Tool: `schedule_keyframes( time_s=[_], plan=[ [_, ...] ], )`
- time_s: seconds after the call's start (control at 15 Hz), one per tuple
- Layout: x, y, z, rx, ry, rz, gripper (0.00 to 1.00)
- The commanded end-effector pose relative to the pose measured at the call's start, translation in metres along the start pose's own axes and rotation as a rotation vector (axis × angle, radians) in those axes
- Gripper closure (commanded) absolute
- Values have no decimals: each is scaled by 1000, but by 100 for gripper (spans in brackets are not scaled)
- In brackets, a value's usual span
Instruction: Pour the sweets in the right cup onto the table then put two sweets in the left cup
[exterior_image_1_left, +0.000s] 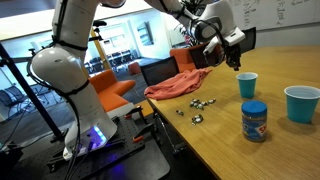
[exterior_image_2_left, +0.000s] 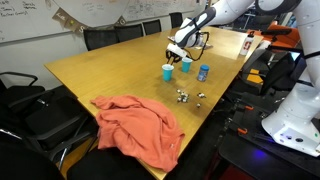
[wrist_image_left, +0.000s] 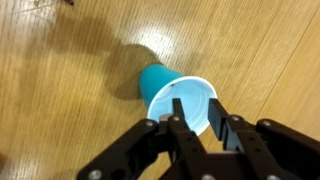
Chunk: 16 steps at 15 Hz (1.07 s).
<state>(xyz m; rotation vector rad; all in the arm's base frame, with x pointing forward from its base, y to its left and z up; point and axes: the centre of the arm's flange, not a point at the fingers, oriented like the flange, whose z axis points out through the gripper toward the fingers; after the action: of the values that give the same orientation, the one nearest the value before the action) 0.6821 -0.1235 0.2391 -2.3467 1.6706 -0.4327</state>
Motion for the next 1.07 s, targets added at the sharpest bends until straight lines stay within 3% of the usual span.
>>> schedule_keyframes(
  time_s=[0.0, 0.2, 0.33, 0.67, 0.87, 0.93, 1.0],
  plan=[
    [-1, -4, -21, -8, -18, 6, 35],
    [-5, 25, -48, -63, 25, -51, 12],
    [-10, 54, -67, -100, -27, -123, 1],
    [-54, 120, -96, -134, -99, -348, 0],
    [-85, 148, -83, -147, -124, -428, 0],
    [-93, 155, -78, -147, -101, -434, 0],
    [-69, 131, -71, -157, -124, -396, 0]
  ],
)
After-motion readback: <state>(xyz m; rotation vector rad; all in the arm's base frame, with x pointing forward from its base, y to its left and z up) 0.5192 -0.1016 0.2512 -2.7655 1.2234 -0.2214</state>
